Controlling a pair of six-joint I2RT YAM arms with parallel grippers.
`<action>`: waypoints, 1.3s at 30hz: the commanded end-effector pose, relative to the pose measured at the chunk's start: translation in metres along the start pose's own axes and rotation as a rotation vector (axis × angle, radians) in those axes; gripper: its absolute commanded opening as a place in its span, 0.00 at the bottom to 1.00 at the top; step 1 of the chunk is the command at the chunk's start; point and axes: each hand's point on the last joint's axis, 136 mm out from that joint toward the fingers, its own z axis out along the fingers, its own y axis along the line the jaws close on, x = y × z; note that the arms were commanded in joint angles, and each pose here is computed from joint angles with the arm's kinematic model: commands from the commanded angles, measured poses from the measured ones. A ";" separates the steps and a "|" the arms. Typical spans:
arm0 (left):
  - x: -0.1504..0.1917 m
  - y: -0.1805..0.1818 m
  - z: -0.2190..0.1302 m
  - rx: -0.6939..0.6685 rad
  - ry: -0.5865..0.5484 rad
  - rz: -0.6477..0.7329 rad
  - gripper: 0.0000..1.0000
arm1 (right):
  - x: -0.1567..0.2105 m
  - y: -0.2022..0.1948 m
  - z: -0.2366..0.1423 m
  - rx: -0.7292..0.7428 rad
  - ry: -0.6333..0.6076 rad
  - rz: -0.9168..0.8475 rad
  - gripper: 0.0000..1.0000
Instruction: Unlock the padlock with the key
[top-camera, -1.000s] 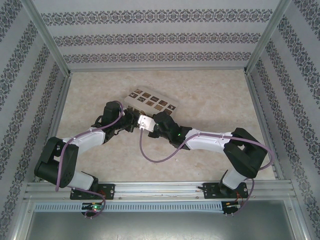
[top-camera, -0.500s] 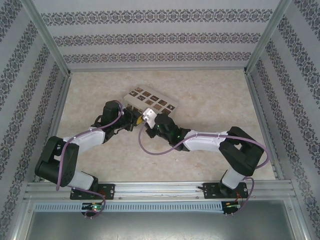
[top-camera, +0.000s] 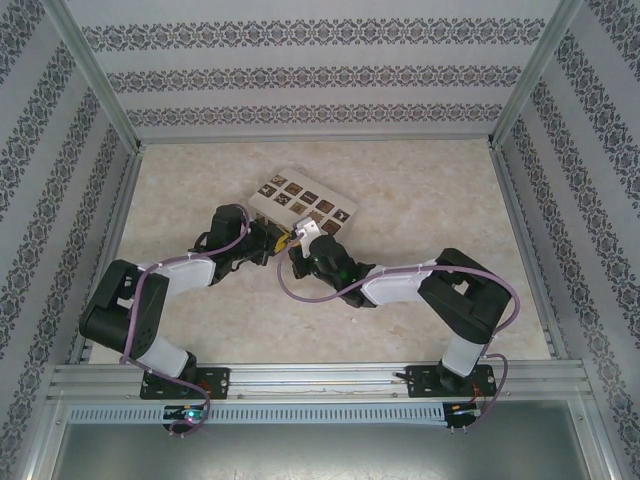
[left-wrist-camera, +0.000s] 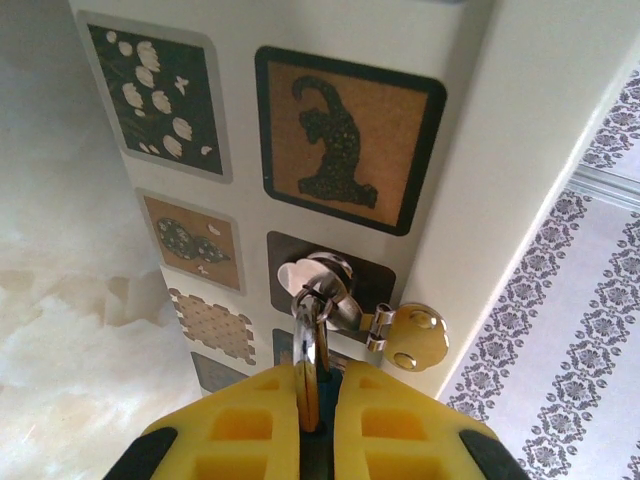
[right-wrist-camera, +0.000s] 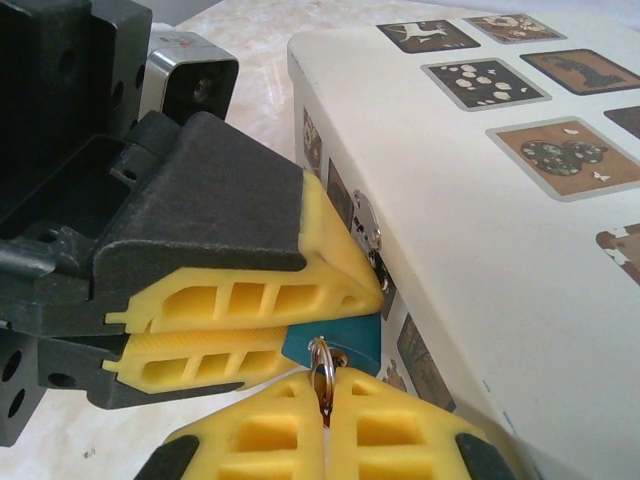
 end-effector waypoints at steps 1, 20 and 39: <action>0.032 -0.009 0.005 0.055 0.143 0.060 0.00 | -0.010 -0.016 0.004 0.072 -0.079 0.080 0.00; 0.022 0.020 0.001 -0.063 0.075 0.133 0.32 | 0.021 -0.024 0.002 0.108 -0.053 0.128 0.00; -0.001 -0.025 -0.081 -0.196 -0.196 0.554 0.44 | 0.036 -0.045 -0.045 0.100 -0.078 0.413 0.00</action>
